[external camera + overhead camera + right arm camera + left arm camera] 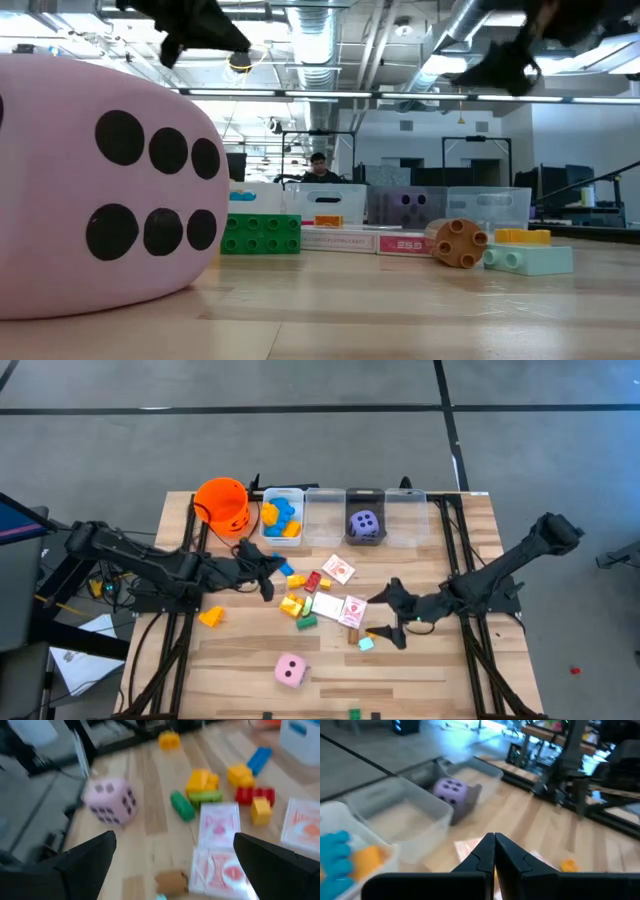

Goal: Pick & Place Toys
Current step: Put the light blue game piece into the right transparent bin

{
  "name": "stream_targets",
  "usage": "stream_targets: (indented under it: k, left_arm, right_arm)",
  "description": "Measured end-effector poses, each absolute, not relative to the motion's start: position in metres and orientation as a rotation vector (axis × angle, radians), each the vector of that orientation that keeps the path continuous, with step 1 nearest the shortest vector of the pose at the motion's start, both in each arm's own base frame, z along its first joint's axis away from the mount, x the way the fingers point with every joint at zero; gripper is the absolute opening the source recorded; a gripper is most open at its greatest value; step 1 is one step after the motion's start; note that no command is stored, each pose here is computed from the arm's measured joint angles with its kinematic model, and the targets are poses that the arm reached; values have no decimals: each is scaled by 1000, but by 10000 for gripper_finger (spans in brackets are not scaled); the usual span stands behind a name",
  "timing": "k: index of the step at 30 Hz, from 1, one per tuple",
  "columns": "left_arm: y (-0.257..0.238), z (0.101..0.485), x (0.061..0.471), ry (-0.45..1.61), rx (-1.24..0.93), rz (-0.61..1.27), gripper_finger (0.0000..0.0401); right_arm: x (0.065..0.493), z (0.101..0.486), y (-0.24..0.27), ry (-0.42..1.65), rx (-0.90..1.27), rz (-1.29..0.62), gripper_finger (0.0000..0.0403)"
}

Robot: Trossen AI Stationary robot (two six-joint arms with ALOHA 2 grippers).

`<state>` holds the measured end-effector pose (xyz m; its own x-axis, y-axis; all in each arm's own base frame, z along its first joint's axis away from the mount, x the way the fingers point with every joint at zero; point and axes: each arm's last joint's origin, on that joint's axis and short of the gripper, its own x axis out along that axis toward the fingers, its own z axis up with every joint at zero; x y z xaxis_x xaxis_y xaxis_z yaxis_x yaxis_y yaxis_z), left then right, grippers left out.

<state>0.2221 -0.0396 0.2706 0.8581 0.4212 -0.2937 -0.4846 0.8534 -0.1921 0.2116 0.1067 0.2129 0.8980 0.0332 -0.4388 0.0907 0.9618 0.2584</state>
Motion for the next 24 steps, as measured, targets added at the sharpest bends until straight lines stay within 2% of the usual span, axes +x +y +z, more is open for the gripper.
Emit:
stream_targets:
  k: [6, 12, 14, 18, 24]
  left_arm:
    - [-48, 254, 246, 260, -283, 412, 0]
    - [-46, 258, 259, 165, -221, 395, 0]
    - [-44, 264, 261, 113, -200, 396, 0]
    - [-39, 271, 262, 52, -213, 405, 0]
    - [-38, 269, 262, 65, -208, 412, 0]
  right_arm:
    - [216, 186, 115, 533, 253, -37, 400]
    - [238, 169, 127, 457, 514, -51, 400]
    - [245, 160, 130, 461, 528, -41, 400]
    - [259, 144, 129, 581, 526, 39, 400]
    - [268, 131, 135, 880, 569, 144, 400]
